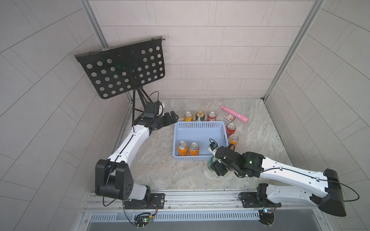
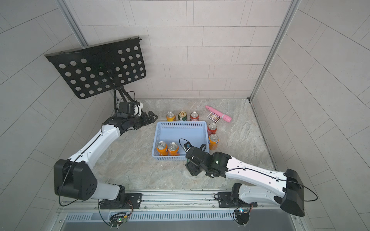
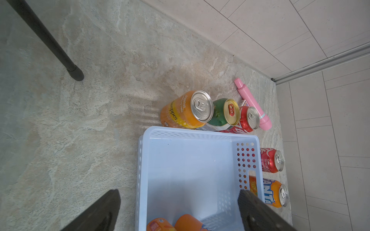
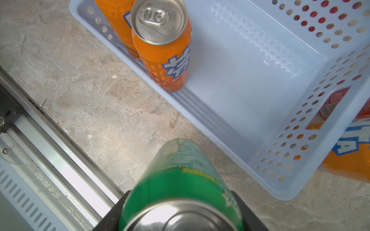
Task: Take out the drinks from the basket
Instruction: Place the drink at the center of the board.
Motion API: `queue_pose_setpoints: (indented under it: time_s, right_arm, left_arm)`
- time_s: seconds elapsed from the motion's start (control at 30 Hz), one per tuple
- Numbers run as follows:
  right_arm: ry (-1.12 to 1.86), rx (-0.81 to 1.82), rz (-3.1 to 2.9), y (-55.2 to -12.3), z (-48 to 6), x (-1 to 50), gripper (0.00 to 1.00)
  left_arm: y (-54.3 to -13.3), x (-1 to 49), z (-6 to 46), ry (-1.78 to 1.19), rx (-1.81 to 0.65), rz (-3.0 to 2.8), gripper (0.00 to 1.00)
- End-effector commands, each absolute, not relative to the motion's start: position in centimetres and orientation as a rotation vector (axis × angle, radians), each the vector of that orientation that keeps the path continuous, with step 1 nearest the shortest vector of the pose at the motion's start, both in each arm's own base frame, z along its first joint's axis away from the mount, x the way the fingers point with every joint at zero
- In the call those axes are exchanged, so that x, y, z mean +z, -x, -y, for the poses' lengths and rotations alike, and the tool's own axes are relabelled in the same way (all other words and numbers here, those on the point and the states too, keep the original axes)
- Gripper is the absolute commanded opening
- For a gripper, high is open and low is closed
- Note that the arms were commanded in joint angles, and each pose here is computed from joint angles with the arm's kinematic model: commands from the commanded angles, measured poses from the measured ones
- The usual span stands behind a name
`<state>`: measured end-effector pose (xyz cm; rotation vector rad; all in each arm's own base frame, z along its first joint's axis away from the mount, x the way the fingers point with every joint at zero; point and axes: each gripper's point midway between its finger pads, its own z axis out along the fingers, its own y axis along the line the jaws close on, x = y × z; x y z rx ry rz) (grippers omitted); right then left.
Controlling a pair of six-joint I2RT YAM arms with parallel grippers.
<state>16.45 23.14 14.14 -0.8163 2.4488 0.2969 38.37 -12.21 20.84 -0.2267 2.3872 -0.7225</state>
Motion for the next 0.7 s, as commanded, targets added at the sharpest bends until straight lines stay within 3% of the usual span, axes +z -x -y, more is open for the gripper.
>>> queue_pose_setpoints:
  time_s: [0.0, 0.37, 0.67]
  right_arm:
    - [0.761, 0.351, -2.366, -17.7, -24.8, 15.3, 0.34]
    - [0.779, 0.341, -2.384, -17.8, -25.3, 12.5, 0.34]
    - [0.824, 0.294, -2.437, -17.7, -25.7, 10.2, 0.34]
  left_arm:
    - [-36.3, 20.7, 11.4, 0.267, -0.702, -2.384, 1.00]
    - [-29.8, 16.9, 11.0, 0.396, -0.726, -2.488, 1.00]
    - [-28.4, 17.2, 9.9, 0.397, -0.660, -2.467, 1.00]
